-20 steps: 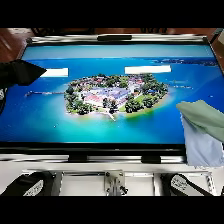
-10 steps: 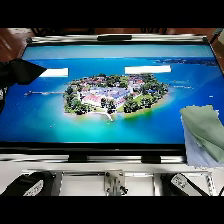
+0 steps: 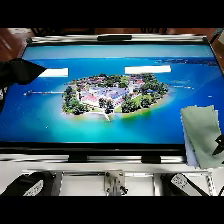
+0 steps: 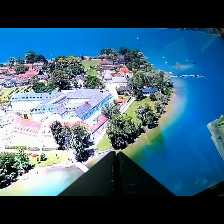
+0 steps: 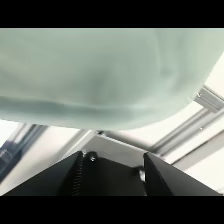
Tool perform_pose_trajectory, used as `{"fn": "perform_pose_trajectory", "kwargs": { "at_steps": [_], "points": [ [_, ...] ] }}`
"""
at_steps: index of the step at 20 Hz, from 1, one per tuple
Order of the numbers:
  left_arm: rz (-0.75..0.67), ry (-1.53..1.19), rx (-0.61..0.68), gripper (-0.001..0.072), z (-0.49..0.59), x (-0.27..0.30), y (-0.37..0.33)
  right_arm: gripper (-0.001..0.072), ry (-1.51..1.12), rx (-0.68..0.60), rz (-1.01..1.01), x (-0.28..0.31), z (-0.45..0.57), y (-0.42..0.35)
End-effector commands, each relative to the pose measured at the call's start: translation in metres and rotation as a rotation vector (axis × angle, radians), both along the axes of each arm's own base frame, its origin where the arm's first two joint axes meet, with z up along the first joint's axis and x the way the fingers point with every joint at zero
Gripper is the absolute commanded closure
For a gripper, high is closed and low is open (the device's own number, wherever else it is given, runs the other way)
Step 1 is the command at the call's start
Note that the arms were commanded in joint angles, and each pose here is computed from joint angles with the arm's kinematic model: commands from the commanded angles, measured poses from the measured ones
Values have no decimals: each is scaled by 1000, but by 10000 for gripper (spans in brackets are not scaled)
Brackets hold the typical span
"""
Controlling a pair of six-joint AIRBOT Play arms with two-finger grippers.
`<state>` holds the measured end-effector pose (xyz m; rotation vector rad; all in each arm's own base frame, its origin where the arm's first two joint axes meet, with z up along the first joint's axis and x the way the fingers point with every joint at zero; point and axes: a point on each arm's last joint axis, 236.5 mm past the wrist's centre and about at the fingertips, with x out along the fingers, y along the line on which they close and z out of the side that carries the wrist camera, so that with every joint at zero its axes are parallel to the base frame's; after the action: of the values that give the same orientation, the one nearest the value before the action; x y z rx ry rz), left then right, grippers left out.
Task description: Fold the shirts.
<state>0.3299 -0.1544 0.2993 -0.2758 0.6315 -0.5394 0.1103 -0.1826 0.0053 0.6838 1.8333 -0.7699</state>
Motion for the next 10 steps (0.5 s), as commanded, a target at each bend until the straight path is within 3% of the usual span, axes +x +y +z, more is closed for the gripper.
{"fn": "perform_pose_trajectory", "kwargs": {
  "at_steps": [1, 5, 8, 10],
  "points": [
    [1, 2, 0, 672, -1, 1, 0, 205, 158, -12, 45, -35, 27, -7],
    [-7, 21, 16, 673, -11, 9, -1, 206, -39, -291, 23, 1, 91, -57],
    [7, 70, 110, 675, -45, 35, 9, 206, -603, -489, 173, 139, 165, -73],
    [52, 127, 269, 675, -83, 63, 30, 206, -890, -511, 362, 229, 205, -27]
  ]
}}
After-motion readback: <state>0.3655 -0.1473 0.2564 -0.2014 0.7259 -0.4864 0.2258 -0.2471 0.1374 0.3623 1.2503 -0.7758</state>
